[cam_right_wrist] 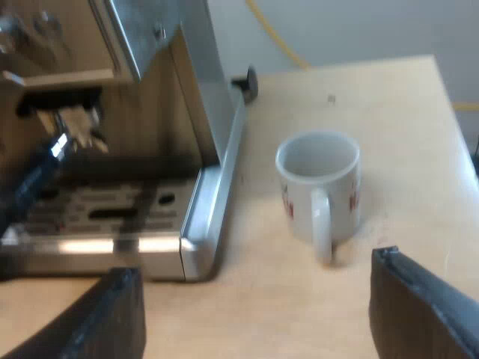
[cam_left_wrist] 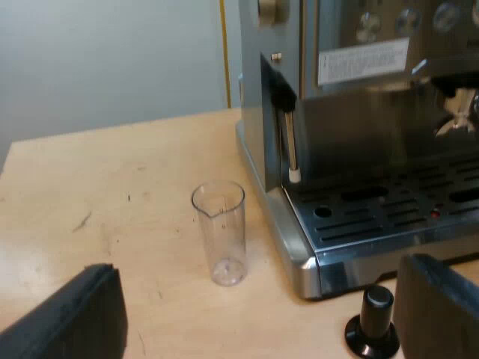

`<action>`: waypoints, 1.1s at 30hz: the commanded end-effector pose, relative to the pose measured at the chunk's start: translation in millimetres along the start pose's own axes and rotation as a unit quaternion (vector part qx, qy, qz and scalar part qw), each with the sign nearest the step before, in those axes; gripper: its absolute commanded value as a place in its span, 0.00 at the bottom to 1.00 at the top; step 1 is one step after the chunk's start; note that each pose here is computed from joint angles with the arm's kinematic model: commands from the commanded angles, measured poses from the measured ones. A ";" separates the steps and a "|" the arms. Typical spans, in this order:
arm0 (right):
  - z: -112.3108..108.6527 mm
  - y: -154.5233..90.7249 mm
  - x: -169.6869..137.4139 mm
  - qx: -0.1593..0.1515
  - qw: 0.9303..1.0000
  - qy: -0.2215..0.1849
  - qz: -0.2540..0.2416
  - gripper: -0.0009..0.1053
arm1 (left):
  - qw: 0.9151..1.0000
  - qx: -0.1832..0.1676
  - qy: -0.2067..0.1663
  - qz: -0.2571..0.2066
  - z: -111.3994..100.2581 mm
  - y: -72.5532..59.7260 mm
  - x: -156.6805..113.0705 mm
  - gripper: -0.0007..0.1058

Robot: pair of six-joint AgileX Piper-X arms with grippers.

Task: Pour the beans into the coffee machine

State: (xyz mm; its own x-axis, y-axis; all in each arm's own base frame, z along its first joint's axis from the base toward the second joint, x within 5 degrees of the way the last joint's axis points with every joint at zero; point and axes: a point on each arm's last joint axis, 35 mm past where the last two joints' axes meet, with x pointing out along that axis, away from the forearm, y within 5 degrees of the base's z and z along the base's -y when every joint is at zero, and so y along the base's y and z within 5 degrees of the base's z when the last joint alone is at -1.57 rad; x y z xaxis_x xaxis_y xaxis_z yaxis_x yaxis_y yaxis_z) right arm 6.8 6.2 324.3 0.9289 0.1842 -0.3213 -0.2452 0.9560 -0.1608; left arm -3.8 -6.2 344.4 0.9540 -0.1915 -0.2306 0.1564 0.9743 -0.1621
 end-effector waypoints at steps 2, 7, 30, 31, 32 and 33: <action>-8.7 0.0 13.8 0.003 1.000 0.015 0.009 0.61 | 1.000 -0.007 0.029 0.006 -11.6 4.7 16.6 0.78; -22.0 0.7 26.5 0.008 0.999 0.041 0.015 0.61 | 0.998 -0.012 0.053 0.009 -24.7 8.6 29.2 0.78; -44.1 2.6 44.5 0.016 0.996 0.082 0.025 0.61 | 0.995 -0.018 0.093 0.014 -42.7 13.1 41.5 0.78; -45.2 2.7 45.3 0.016 0.996 0.084 0.025 0.61 | 0.995 -0.018 0.093 0.014 -42.7 13.1 41.5 0.78; -46.6 2.9 46.2 0.017 0.996 0.087 0.026 0.61 | 0.995 -0.018 0.093 0.014 -42.7 13.1 41.5 0.78; -49.3 3.2 47.8 0.018 0.995 0.093 0.027 0.61 | 0.995 -0.018 0.093 0.014 -42.7 13.1 41.5 0.78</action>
State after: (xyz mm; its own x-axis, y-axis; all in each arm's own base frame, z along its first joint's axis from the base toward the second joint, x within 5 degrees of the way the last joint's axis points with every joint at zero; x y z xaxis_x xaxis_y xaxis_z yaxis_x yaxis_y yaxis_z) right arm 35.9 6.7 262.6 0.8499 0.1890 -0.4919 -0.2762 0.9547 -0.1103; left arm 24.9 -6.5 291.2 0.8965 -0.1880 -0.4012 0.1223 0.9753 -0.1839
